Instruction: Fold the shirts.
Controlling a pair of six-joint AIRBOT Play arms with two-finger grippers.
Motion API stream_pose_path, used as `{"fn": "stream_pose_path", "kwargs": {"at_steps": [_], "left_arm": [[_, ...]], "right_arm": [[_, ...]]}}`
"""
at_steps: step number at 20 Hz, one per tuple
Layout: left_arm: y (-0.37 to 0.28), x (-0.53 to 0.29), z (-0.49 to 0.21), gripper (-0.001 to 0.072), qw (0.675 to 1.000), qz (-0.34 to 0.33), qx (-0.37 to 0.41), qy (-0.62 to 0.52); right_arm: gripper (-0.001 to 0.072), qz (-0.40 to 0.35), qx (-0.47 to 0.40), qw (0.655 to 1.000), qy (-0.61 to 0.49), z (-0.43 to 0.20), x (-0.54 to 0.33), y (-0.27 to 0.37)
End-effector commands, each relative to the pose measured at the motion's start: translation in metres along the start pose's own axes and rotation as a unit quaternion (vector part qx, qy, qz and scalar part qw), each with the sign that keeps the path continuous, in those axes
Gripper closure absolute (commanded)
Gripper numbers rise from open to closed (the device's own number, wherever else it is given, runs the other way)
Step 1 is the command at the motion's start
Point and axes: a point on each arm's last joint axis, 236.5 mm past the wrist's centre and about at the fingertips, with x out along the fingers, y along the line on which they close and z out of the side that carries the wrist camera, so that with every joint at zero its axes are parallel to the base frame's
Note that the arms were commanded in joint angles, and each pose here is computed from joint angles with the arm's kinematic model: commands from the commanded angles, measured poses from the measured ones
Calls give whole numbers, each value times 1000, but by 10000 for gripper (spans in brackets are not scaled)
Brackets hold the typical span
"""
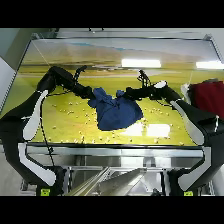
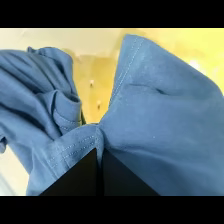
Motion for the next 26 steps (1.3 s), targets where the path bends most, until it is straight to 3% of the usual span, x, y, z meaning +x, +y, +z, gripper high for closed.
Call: {"fn": "stream_pose_path", "kwargs": {"at_steps": [1, 4, 7, 10, 13, 16, 19, 20, 22, 26], "left_arm": [[-4, -16, -1, 696, 1000, -18, -5, -8], [-34, -70, 6, 696, 996, -58, 6, -60], [-61, -143, -3, 695, 992, -36, 25, -118], [-103, -213, -17, 696, 979, -3, 53, -197], [-161, -273, -45, 696, 954, 45, 98, -281], [-238, -321, -81, 695, 901, 99, 180, -383], [-286, -387, -114, 696, 799, 204, 227, -518], [-285, -406, -124, 697, 773, 240, 212, -547], [-276, -408, -126, 697, 772, 258, 201, -545], [-213, -355, -68, 697, 854, 219, 178, -437]], "right_arm": [[695, 5, -16, 1000, 0, -1, -2, 15], [696, 25, -79, 995, -48, 24, -56, 66], [696, 10, -170, 975, -145, 54, -158, 127], [696, -18, -275, 927, -256, 47, -277, 202], [696, -37, -373, 859, -348, -3, -372, 278], [695, -28, -434, 799, -415, -65, -435, 333], [695, -40, -466, 746, -474, -103, -480, 359], [695, -48, -469, 741, -478, -106, -483, 358], [695, -49, -456, 765, -452, -99, -468, 347], [696, -74, -404, 846, -341, -52, -390, 276]]}}
